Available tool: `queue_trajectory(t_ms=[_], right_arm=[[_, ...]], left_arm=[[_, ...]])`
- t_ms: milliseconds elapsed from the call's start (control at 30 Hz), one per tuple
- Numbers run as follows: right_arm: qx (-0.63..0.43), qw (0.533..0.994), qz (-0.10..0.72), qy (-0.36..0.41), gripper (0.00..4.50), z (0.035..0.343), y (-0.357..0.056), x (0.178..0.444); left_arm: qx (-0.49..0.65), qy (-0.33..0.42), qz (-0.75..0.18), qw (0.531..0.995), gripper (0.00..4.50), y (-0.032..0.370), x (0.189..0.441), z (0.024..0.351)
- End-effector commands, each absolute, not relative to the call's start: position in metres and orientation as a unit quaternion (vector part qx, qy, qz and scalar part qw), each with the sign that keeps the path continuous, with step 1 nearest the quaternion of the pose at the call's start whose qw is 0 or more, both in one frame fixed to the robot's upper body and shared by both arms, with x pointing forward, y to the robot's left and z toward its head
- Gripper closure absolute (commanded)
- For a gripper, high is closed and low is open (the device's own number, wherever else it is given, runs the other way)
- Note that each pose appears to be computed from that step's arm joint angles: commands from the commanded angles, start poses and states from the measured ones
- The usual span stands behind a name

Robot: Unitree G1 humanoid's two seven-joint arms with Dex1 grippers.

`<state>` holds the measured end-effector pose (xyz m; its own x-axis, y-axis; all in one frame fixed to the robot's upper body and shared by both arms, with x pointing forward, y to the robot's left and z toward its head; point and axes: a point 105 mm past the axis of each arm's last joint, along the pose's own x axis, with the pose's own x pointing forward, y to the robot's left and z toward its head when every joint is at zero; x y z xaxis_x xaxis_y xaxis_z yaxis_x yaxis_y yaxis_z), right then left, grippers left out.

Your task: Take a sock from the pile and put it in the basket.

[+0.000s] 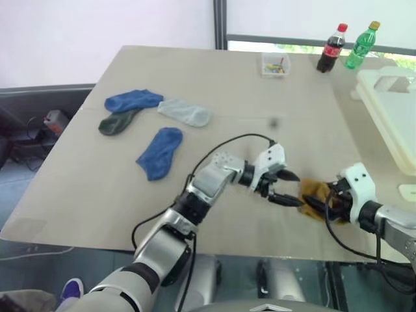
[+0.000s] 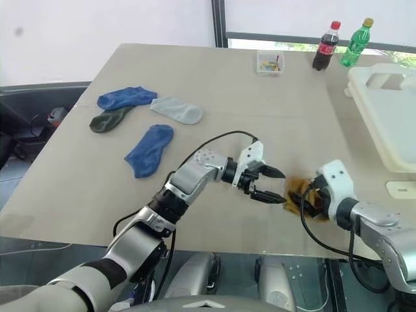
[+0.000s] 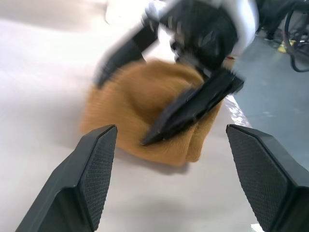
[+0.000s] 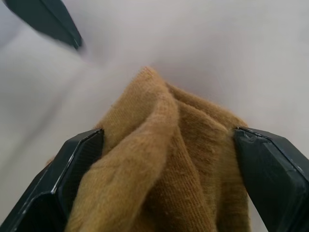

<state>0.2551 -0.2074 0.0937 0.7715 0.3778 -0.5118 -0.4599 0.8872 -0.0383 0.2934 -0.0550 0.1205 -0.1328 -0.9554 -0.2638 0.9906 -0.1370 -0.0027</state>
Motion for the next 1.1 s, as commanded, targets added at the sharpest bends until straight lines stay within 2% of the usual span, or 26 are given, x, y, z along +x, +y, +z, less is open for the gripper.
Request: queue_trajectory(t_ms=[33,100,267,333,667,800,867,900,1000,1033,1100], right_arm=[[-0.096,0.925,0.201,0.307,0.07,0.081,-0.223,0.247],[-0.104,0.924,0.189,0.316,0.07,0.081,-0.227,0.246],[-0.111,0.944,0.154,0.27,0.07,0.106,-0.231,0.256],[-0.104,0.942,0.152,0.282,0.07,0.102,-0.23,0.253],[-0.052,0.903,0.129,0.407,0.07,0.038,-0.235,0.234],[-0.051,0.885,0.14,0.442,1.86,0.022,-0.236,0.223],[-0.048,0.879,0.15,0.449,2.58,0.019,-0.234,0.219],[-0.047,0.879,0.153,0.45,3.11,0.019,-0.233,0.219],[-0.033,0.883,0.161,0.439,4.18,0.022,-0.228,0.221],[-0.013,0.896,0.167,0.412,4.41,0.03,-0.223,0.228],[0.039,0.928,0.168,0.33,4.48,0.056,-0.214,0.251]], left_arm=[[0.11,0.028,-0.744,0.659,0.63,-0.044,0.295,0.144],[0.123,0.014,-0.738,0.663,0.63,-0.037,0.296,0.147],[0.107,-0.019,-0.731,0.674,0.63,-0.022,0.294,0.159],[0.104,-0.024,-0.732,0.673,0.63,-0.017,0.292,0.161],[0.129,-0.029,-0.728,0.673,0.63,-0.005,0.29,0.164],[0.124,-0.035,-0.723,0.679,0.63,-0.006,0.29,0.168],[0.119,-0.038,-0.719,0.683,0.63,-0.005,0.291,0.17],[0.117,-0.038,-0.718,0.685,0.63,-0.005,0.291,0.17],[0.111,-0.036,-0.716,0.688,0.63,-0.002,0.29,0.17],[0.108,-0.036,-0.714,0.691,0.63,-0.001,0.289,0.17],[0.102,-0.041,-0.709,0.696,0.63,0.001,0.289,0.173]])
